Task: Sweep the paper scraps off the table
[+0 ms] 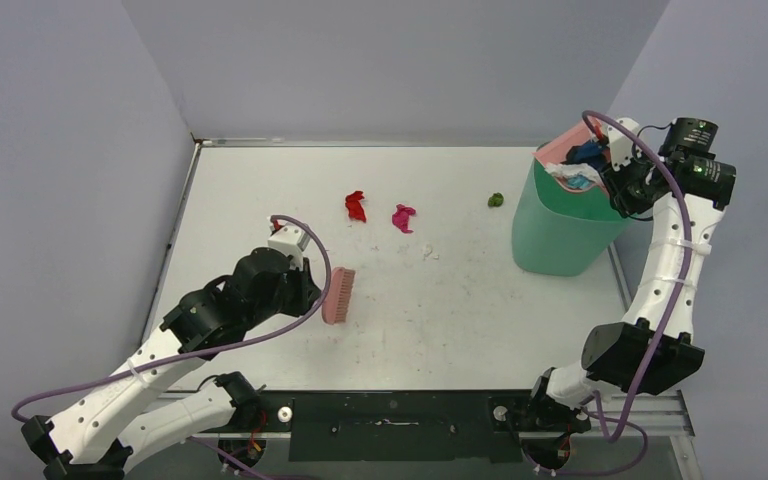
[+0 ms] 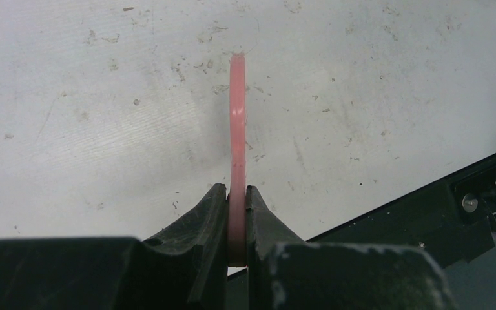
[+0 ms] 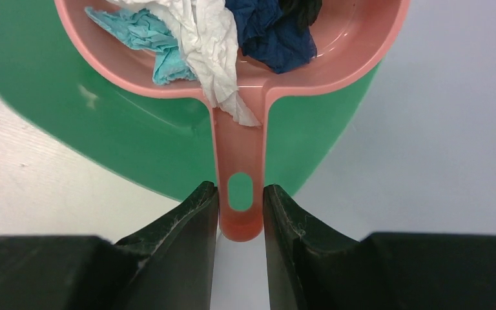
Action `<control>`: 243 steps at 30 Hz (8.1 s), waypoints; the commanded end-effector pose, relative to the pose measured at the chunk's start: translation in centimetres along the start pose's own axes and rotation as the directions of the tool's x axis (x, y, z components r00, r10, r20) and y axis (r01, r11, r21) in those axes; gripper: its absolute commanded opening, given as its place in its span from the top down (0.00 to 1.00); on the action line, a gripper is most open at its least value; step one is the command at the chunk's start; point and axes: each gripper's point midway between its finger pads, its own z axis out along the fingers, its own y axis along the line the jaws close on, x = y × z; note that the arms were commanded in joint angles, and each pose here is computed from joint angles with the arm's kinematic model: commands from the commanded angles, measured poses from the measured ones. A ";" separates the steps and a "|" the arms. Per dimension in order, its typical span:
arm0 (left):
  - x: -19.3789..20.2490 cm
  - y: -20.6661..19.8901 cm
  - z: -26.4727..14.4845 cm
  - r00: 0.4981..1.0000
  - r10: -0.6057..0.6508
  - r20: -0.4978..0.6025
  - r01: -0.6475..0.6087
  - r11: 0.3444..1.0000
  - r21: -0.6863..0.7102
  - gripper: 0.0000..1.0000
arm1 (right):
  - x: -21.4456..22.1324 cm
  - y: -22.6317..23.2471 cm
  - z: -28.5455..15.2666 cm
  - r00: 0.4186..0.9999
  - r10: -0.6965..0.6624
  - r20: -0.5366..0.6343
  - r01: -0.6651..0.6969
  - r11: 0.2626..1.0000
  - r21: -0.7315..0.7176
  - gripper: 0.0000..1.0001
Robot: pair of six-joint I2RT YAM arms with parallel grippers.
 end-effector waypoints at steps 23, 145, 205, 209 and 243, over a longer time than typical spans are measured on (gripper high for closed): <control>-1.4 -1.0 0.3 0.998 0.001 0.070 -0.006 0.998 0.070 1.00 | -0.3 -6.0 -3.2 0.751 -0.438 -0.494 0.556 0.823 0.117 0.95; -11.0 3.8 4.0 0.987 -0.121 0.109 0.139 0.973 -0.186 1.00 | 3.0 22.0 1.2 0.852 -0.524 0.017 0.491 0.787 -0.374 0.95; -9.5 -9.3 27.6 0.965 0.208 -0.162 -0.145 0.931 0.334 1.00 | 2.6 26.9 18.3 0.768 -0.456 -0.449 0.180 0.827 -0.532 0.95; -9.4 -11.0 24.8 0.988 0.084 -0.129 -0.024 0.913 0.407 1.00 | 3.6 26.9 17.2 0.765 -0.459 -0.452 0.179 0.826 -0.535 0.95; -10.3 0.8 6.0 0.982 0.183 -0.035 -0.186 0.956 -0.227 1.00 | 10.7 26.3 7.8 0.741 -0.547 -0.389 0.262 0.769 -0.583 0.95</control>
